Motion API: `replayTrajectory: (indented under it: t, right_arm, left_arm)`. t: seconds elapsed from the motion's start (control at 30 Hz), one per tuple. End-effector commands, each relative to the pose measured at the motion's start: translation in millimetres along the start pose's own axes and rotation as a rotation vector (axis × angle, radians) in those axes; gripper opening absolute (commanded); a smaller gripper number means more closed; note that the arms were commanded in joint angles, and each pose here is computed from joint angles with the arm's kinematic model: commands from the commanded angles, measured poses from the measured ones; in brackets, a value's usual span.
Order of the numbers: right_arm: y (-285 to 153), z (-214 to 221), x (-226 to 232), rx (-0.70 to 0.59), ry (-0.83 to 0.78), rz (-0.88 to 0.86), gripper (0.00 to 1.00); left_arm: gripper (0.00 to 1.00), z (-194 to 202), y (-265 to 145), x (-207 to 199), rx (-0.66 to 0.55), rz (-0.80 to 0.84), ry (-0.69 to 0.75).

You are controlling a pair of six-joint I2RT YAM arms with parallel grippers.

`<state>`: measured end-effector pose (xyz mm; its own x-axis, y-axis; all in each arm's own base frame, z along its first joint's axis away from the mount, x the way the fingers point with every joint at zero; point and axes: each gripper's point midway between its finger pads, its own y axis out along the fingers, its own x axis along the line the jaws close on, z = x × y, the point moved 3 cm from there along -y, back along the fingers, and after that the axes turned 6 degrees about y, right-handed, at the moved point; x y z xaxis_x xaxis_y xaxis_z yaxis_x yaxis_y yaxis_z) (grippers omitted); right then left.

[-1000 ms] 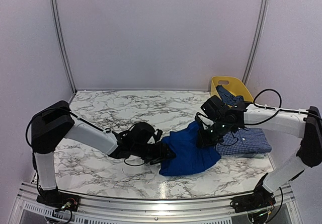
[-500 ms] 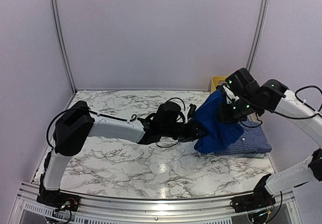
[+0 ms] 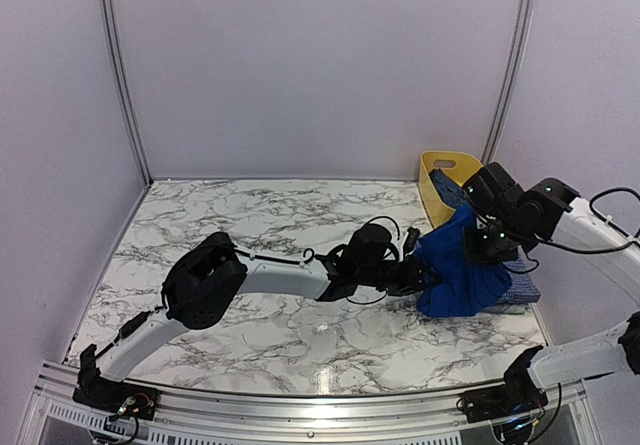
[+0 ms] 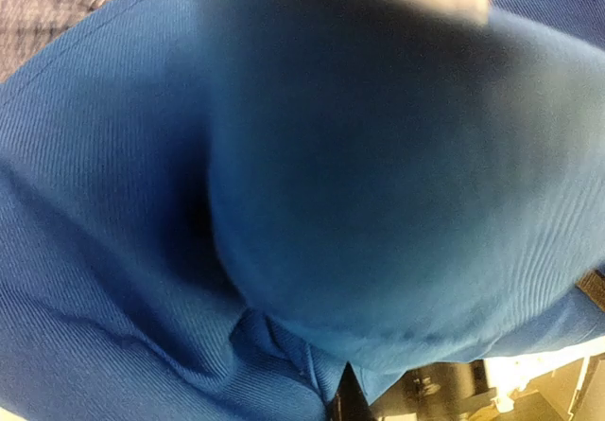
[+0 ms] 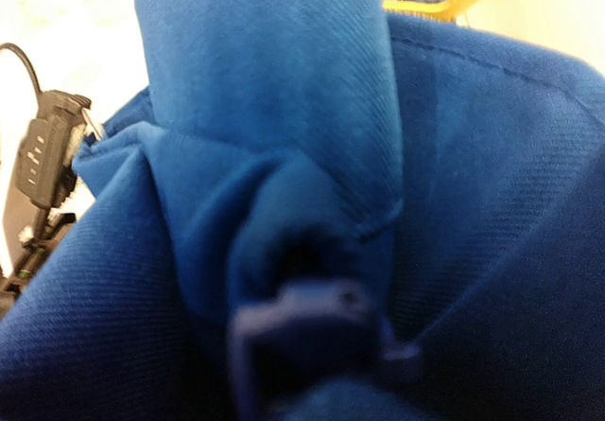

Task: Fold and stack the mixed laundry pile
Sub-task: Place the square-folded skirt at the corner of the board, then pick up the crumpled T-shirt from the bin.

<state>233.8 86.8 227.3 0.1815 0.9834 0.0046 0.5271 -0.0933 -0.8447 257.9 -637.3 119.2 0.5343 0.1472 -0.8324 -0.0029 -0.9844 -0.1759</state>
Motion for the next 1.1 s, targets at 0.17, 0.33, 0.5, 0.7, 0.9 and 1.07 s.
replayTrajectory:
  t: [0.17,0.33,0.5,0.7,0.9,1.07]
  right_arm:
    - [16,-16,-15,-0.096,0.055,0.027,0.00]
    - [33,-28,-39,-0.145,0.079,0.029,0.00]
    - [58,-40,-51,-0.129,0.119,-0.048,0.00]
    - [70,-62,-63,-0.133,0.082,-0.049,0.00]
    - [71,-83,-95,-0.159,0.144,-0.052,0.00]
    - [88,-64,-125,-0.072,0.237,0.108,0.67]
  left_arm:
    - [0.00,-12,-13,-22,-0.021,0.032,0.049]
    - [0.45,-15,-17,-13,-0.032,0.006,0.023]
    - [0.89,-25,-33,-8,-0.050,-0.025,0.029]
    - [0.99,-30,-50,-7,-0.060,-0.055,0.050]
    - [0.99,-29,-58,-3,-0.061,-0.077,0.055]
    - [0.99,-32,-65,4,-0.067,-0.094,0.044]
